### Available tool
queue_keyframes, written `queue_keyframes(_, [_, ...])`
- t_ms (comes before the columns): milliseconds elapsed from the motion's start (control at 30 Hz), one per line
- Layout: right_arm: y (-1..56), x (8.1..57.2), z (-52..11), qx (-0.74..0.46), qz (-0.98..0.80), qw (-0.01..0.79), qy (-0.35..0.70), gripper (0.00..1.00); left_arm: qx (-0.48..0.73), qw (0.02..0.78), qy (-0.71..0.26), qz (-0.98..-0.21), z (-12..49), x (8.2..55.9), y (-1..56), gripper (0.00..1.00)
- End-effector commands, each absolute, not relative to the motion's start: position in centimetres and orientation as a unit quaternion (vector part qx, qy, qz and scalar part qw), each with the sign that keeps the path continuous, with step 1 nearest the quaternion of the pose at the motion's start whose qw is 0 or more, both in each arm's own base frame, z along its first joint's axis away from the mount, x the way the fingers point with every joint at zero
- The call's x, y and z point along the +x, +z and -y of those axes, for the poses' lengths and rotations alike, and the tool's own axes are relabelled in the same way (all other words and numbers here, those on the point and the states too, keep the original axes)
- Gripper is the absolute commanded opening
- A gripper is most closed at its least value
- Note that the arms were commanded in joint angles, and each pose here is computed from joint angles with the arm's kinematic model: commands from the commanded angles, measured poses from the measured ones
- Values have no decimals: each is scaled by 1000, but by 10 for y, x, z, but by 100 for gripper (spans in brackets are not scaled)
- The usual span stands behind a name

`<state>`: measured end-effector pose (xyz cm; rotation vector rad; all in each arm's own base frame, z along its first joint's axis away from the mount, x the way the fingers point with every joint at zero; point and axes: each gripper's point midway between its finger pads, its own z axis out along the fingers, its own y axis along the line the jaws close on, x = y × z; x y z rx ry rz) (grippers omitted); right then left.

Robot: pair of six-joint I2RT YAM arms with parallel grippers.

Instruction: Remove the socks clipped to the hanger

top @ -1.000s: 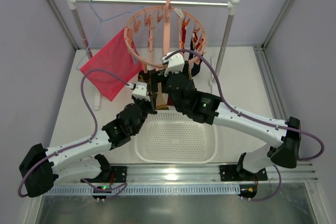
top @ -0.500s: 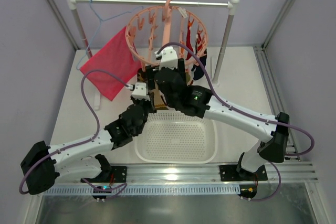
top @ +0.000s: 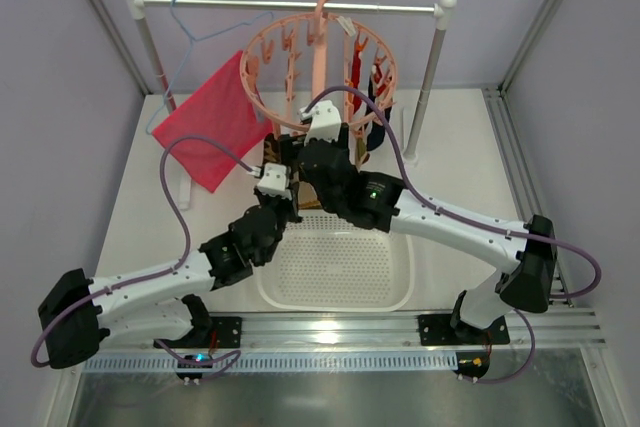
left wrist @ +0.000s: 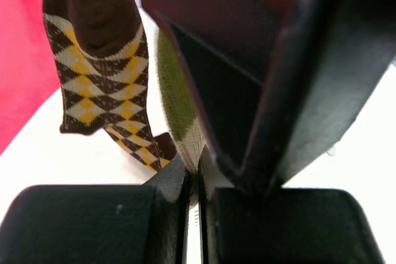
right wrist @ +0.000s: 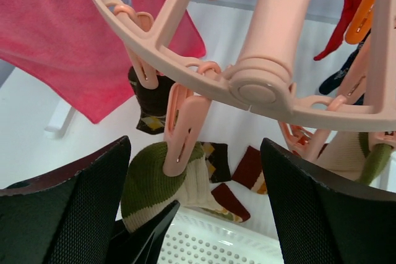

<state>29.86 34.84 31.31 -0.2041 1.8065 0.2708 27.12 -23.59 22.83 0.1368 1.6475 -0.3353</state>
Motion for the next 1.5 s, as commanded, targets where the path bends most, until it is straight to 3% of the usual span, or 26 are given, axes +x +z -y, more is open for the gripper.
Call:
queue_keyframes(0, [340, 275, -373, -106, -760, 605, 212, 86, 52, 680, -146, -716, 229, 272, 248, 0])
queue_keyframes(667, [334, 311, -362, -35, -781, 619, 75, 86, 68, 678, -141, -718, 236, 267, 242, 0])
queue_keyframes(967, [327, 320, -351, -9, -784, 619, 47, 76, 70, 681, -148, -714, 240, 261, 245, 0])
queue_keyframes(1233, [327, 325, -348, -2, -776, 630, 37, 50, 75, 680, -152, -713, 245, 259, 244, 0])
queue_keyframes(1267, [327, 325, -347, 0, -775, 631, 36, 40, 76, 679, -152, -714, 246, 259, 243, 0])
queue_keyframes(1467, [327, 326, -343, 4, -772, 635, 26, 11, 79, 678, -149, -716, 248, 259, 241, 0])
